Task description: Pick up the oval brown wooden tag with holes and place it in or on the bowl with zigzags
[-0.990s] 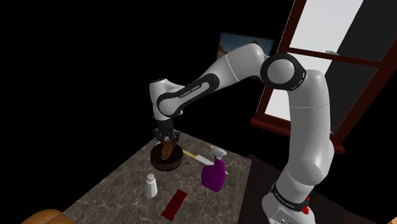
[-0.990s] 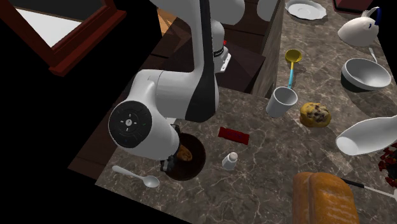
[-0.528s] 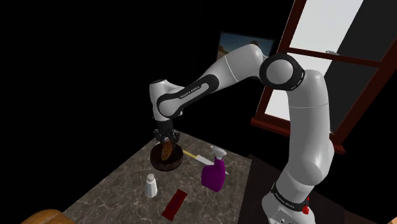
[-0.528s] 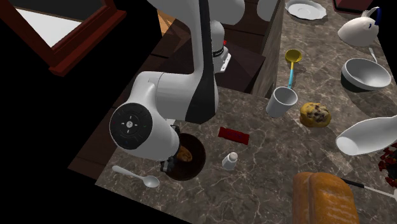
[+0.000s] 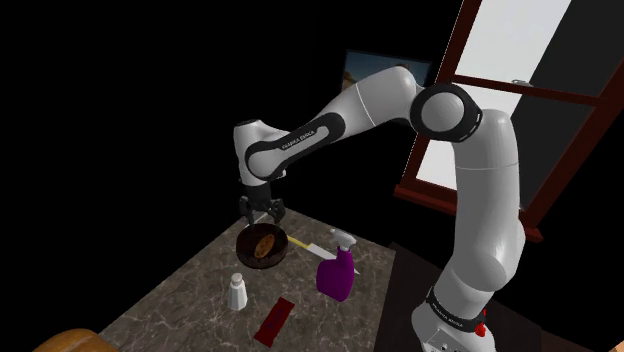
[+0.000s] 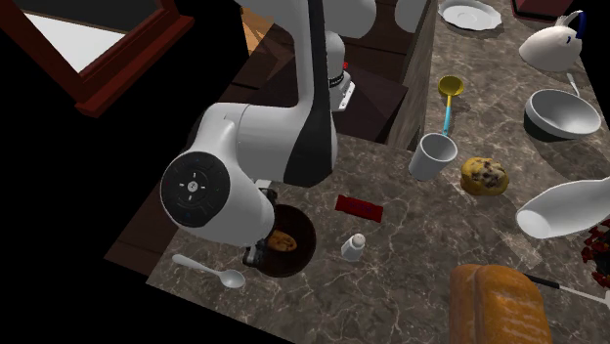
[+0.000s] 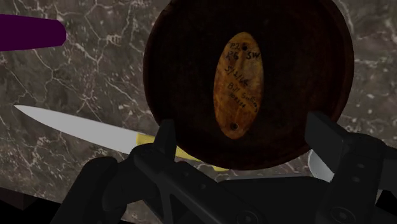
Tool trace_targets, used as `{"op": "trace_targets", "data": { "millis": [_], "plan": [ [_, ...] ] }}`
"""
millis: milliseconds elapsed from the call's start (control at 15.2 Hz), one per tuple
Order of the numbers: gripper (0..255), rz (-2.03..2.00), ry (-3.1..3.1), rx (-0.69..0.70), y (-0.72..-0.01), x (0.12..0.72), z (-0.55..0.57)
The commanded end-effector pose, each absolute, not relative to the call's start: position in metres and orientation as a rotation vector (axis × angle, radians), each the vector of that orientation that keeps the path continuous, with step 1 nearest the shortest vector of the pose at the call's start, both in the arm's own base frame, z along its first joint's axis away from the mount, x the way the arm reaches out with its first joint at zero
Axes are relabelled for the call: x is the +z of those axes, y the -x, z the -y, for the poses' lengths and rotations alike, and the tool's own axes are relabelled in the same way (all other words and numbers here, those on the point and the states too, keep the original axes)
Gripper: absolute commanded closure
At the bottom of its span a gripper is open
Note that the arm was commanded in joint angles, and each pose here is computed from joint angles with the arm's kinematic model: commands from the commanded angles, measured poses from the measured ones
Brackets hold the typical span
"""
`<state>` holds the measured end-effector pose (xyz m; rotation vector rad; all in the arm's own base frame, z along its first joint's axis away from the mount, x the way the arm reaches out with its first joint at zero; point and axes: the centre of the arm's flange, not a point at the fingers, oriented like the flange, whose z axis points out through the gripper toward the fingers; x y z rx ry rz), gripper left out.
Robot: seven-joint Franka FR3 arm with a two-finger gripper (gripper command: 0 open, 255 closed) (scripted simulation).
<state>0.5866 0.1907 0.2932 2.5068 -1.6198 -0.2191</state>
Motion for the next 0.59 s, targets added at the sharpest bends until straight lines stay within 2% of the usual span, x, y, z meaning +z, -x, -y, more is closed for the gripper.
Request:
{"op": "trace_targets", "data": {
  "millis": [0,528],
  "plan": [
    [0,1.619,-2.506,-0.219,-0.592,0.317,-0.191],
    [0,1.619,-2.506,-0.219,-0.594,0.327,-0.191]
  ]
}}
